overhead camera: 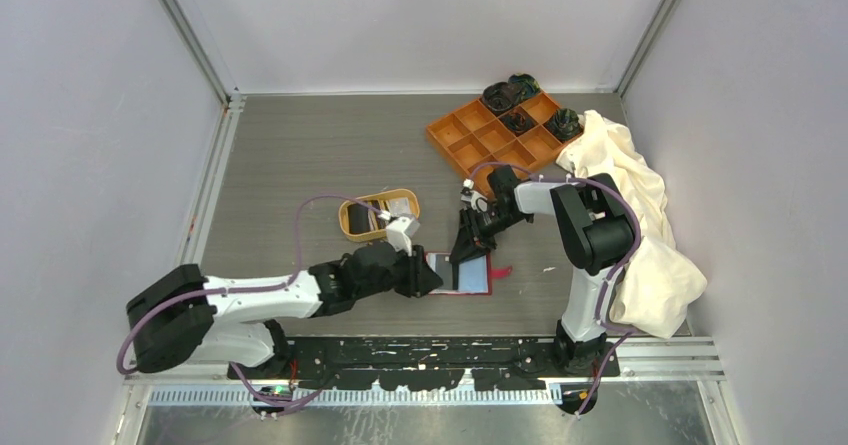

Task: Put the credit cards into the card holder
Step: Insert the credit card into the card holder, then close the card holder at the center of the board.

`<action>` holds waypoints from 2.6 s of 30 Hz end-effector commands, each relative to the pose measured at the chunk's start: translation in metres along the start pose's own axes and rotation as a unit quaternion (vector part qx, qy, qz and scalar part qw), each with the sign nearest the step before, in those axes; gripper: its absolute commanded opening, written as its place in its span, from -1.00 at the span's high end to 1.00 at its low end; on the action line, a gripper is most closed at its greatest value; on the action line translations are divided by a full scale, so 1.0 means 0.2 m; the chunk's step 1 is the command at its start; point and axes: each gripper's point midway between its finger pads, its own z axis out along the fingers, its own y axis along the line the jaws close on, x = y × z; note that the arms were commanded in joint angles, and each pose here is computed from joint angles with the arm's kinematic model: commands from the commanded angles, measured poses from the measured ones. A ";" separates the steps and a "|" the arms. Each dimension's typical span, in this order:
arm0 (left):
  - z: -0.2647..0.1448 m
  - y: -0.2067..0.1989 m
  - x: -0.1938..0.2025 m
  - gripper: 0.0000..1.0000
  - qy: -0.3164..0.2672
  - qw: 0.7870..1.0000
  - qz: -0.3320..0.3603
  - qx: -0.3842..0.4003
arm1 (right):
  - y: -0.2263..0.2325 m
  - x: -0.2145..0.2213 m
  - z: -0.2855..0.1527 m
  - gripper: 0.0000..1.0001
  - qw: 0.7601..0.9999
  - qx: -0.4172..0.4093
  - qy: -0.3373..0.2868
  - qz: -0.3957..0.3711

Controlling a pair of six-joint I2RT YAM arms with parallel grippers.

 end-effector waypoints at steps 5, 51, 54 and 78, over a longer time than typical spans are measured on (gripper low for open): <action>0.24 -0.22 -0.01 0.44 -0.010 0.995 0.061 -0.081 | 0.03 -0.03 -0.01 0.43 0.999 0.015 -0.008 -0.029; 0.14 -0.20 -0.12 0.20 -0.006 0.987 0.152 -0.049 | 0.23 -0.11 -0.43 0.07 0.958 0.084 -0.117 -0.247; 0.04 -0.10 -0.15 -0.09 -0.027 0.988 0.145 -0.050 | 0.33 -0.07 -0.52 0.09 0.919 0.078 -0.154 -0.353; 0.09 0.31 0.01 -0.36 0.055 0.996 -0.011 -0.072 | -0.16 0.31 -0.30 0.44 0.624 0.133 0.120 -0.760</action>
